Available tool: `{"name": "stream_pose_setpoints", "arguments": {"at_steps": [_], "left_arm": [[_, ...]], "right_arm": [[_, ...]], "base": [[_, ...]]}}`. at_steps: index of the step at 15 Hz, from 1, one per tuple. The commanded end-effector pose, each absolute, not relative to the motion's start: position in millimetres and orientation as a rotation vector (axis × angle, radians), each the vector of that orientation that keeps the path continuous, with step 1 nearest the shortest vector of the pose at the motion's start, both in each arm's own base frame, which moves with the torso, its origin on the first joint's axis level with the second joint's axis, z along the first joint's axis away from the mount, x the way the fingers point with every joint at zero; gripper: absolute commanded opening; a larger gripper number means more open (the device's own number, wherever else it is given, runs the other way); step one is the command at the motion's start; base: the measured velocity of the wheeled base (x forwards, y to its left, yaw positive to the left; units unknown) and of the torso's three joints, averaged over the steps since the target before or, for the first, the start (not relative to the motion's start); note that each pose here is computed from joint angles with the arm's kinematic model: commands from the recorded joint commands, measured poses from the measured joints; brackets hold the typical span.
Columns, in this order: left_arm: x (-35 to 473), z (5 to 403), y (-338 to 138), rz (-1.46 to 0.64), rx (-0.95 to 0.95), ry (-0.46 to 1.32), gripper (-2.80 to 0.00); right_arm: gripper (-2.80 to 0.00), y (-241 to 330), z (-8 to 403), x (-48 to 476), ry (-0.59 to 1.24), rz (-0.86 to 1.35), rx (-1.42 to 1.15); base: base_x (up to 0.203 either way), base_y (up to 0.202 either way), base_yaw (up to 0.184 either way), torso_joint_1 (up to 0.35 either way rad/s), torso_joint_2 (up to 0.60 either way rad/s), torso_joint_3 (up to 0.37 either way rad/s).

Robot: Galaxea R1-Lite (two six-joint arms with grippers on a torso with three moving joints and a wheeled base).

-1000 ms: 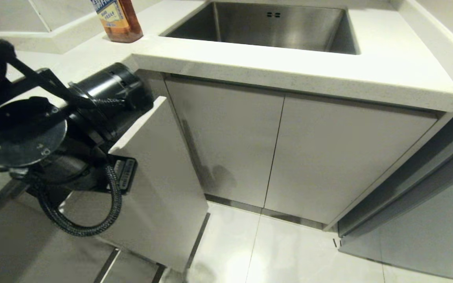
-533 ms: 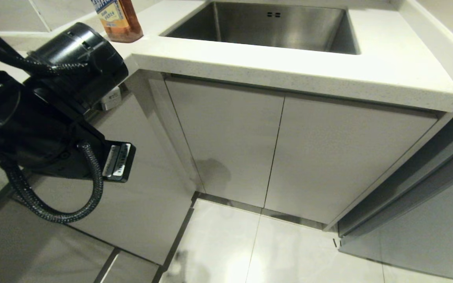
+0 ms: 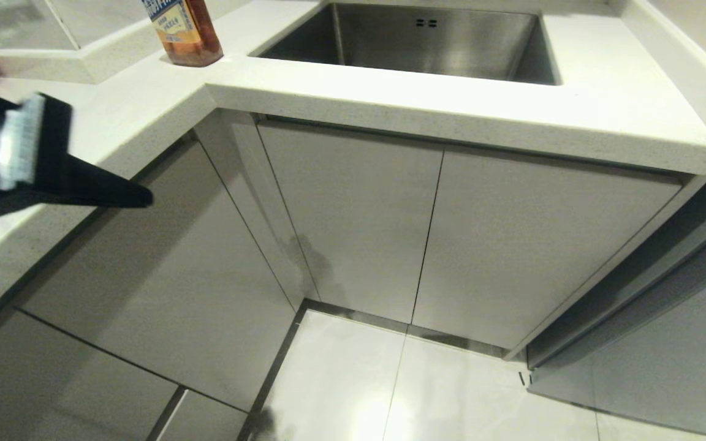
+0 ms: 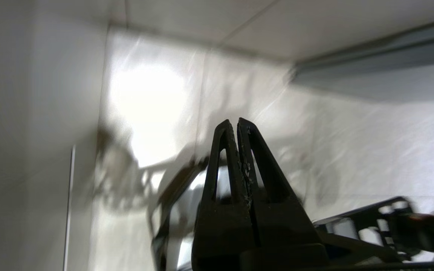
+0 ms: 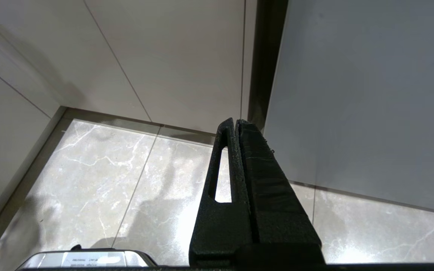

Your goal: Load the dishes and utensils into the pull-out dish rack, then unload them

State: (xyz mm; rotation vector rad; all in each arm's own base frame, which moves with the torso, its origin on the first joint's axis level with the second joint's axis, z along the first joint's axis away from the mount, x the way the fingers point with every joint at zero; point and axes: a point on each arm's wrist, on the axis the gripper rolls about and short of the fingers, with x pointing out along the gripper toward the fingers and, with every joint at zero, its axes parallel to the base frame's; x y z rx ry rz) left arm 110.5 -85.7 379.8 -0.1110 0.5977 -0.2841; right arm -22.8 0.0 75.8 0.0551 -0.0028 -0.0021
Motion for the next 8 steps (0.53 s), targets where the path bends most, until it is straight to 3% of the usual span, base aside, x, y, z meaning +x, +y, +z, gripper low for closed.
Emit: {"name": "stream_pose_setpoints", "arguments": {"at_steps": [1, 5, 8], "left_arm": [[61.5, 401.4, -40.8, -0.313, -0.183, 0.434, -2.8], [-21.1, 406.2, 13.0, -0.154, -0.192, 0.147, -2.8], [-74.8, 365.4, 19.9, -0.059, -0.13, 0.089, -2.8]], "right_arm": [[-2.8, 0.0, 75.8, -22.7, -0.002, -0.001, 0.055], [-2.8, 0.0, 75.8, -22.8, -0.003, -0.001, 0.055], [-2.8, 0.0, 75.8, -22.8, -0.003, -0.001, 0.055]], "base": [[0.0, 0.0, 0.0, 0.0, 0.0, 0.0], [0.0, 0.0, 0.0, 0.0, 0.0, 0.0], [0.0, 0.0, 0.0, 0.0, 0.0, 0.0]]}}
